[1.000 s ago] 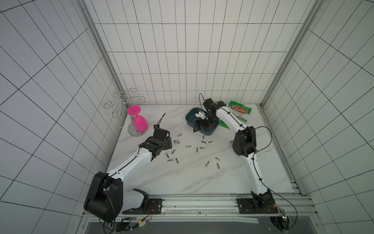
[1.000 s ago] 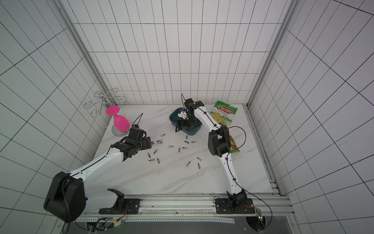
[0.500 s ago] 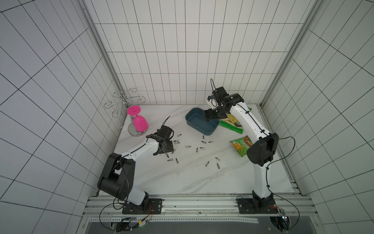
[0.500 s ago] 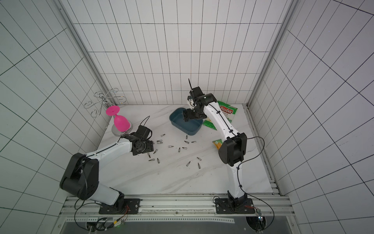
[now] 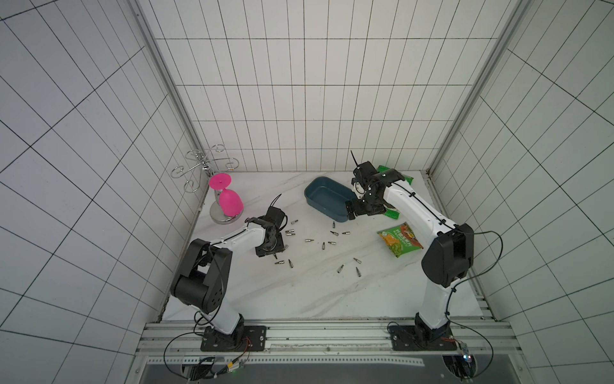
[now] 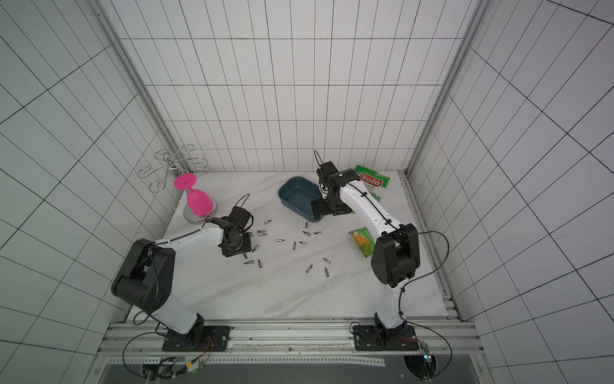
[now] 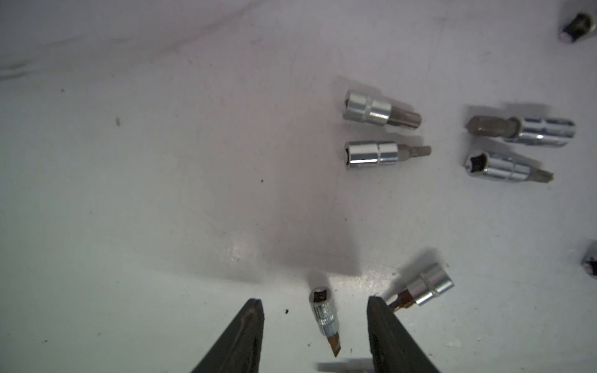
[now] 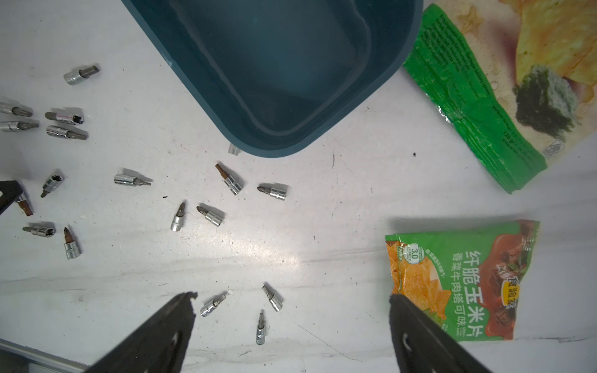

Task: Put the bit on the desktop into the storage box
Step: Pick up the screwdriver bit from the center of the board, then place the screwdriver bit in the storage box, then pick up the screwdriver bit from the center of the board.

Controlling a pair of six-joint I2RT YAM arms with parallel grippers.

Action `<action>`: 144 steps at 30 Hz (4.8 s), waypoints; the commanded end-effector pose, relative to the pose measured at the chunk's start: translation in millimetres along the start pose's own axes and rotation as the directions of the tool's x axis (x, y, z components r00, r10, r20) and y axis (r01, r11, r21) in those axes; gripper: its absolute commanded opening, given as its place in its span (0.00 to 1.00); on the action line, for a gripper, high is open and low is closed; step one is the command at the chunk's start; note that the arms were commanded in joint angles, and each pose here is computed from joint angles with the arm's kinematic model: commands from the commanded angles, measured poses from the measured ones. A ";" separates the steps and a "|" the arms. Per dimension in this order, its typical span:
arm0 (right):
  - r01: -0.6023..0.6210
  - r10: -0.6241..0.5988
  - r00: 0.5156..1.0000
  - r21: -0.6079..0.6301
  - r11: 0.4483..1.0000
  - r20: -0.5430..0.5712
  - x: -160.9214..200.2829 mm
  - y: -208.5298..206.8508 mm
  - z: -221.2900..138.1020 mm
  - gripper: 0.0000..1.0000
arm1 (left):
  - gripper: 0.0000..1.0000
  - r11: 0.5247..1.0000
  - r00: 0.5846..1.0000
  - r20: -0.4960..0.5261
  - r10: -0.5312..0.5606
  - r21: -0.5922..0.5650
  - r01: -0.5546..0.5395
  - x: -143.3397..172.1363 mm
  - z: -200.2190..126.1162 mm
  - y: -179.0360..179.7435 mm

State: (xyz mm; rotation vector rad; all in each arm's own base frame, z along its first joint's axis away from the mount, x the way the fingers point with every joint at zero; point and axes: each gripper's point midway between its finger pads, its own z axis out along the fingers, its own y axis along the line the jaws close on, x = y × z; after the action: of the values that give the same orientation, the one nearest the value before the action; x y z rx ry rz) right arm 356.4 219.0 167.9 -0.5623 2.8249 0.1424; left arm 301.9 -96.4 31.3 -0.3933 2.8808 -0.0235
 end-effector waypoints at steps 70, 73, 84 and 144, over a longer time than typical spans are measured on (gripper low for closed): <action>-0.077 0.096 0.988 0.152 0.985 -0.119 143.5 -6.4 40.2 0.90 | 0.00 0.854 0.964 0.245 0.103 0.475 -0.213 -159.0 -76.1 -225.0; -0.080 0.098 0.988 0.148 0.986 -0.123 143.8 -5.3 41.6 0.90 | 0.00 0.823 0.958 0.271 0.089 0.521 -0.224 -171.8 -69.2 -247.5; -0.074 0.095 0.986 0.151 0.986 -0.136 140.4 -3.9 50.2 0.90 | 0.00 0.785 0.954 0.298 0.042 0.581 -0.216 -206.3 -30.6 -299.7; -0.056 0.072 0.986 0.111 0.992 -0.153 131.5 6.2 60.4 0.91 | 0.57 0.922 0.979 0.176 0.104 0.353 -0.161 -181.4 -12.4 -205.4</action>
State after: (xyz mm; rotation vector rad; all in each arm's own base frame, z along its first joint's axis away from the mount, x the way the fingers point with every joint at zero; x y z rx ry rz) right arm 252.6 182.5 73.5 -0.4550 2.9761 -0.0424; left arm 530.4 -257.3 86.0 -0.1327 2.6579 -0.5179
